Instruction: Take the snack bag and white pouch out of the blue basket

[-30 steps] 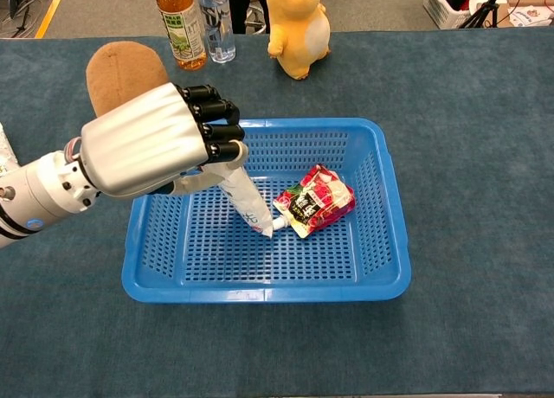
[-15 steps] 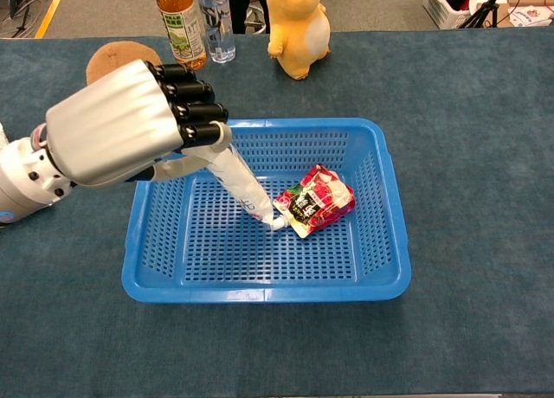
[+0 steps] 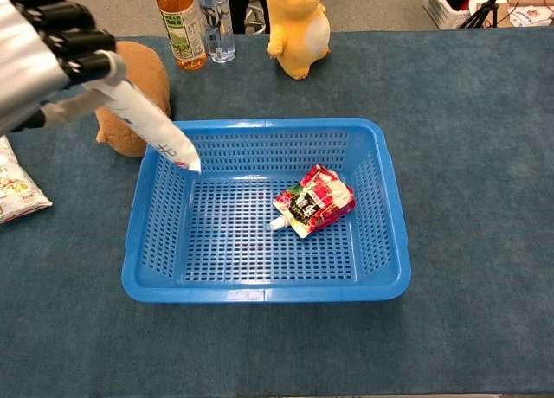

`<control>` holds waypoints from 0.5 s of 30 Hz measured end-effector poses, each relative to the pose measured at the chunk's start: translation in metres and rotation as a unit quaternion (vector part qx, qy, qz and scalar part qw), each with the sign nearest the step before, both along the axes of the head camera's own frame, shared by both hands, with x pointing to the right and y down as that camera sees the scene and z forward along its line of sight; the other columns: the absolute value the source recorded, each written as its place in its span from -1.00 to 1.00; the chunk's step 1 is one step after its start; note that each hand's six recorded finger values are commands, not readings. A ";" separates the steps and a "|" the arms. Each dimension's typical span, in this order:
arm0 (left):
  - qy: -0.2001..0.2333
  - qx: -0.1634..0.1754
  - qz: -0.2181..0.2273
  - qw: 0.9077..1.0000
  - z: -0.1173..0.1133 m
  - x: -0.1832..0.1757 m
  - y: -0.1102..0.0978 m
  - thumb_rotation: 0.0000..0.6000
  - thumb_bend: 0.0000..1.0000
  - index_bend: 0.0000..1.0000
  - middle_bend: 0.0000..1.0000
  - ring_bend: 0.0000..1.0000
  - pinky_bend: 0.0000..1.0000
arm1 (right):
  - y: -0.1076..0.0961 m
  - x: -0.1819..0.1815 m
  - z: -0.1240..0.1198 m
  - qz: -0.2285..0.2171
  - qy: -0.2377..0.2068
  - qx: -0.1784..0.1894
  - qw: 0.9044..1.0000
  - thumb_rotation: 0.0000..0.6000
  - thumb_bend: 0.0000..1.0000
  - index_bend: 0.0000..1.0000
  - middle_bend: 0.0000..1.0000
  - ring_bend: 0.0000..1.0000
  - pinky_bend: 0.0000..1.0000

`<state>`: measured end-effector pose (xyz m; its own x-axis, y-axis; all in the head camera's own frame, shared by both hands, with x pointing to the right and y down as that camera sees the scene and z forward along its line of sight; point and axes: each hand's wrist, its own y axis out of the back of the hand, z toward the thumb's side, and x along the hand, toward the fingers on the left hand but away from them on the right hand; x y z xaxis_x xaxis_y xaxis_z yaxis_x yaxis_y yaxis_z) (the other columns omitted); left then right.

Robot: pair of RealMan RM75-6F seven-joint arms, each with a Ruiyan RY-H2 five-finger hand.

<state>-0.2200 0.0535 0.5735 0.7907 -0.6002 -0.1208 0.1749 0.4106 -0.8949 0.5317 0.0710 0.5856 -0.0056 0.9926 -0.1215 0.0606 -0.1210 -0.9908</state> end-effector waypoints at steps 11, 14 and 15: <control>-0.024 -0.008 -0.171 0.985 -0.010 -0.091 0.036 1.00 -0.20 0.60 0.48 -0.06 0.07 | -0.002 -0.007 0.005 -0.005 0.002 -0.009 1.000 1.00 -0.84 -0.50 -0.36 -0.45 -0.08; -0.025 -0.038 -0.210 0.977 0.003 -0.109 0.046 1.00 -0.21 0.35 0.37 -0.10 0.06 | -0.003 -0.010 0.007 -0.007 0.003 -0.012 1.000 1.00 -0.84 -0.50 -0.36 -0.45 -0.08; -0.023 -0.047 -0.218 0.974 0.006 -0.112 0.049 1.00 -0.21 0.15 0.26 -0.12 0.06 | -0.004 -0.011 0.007 -0.008 0.003 -0.013 1.000 1.00 -0.84 -0.50 -0.36 -0.45 -0.08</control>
<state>-0.3318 0.1024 0.5799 0.4607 -0.8873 -0.0192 0.3559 0.2045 -0.9119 0.5211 0.0672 0.5928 0.0091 0.9891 -0.1467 0.0516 -0.1470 -0.9878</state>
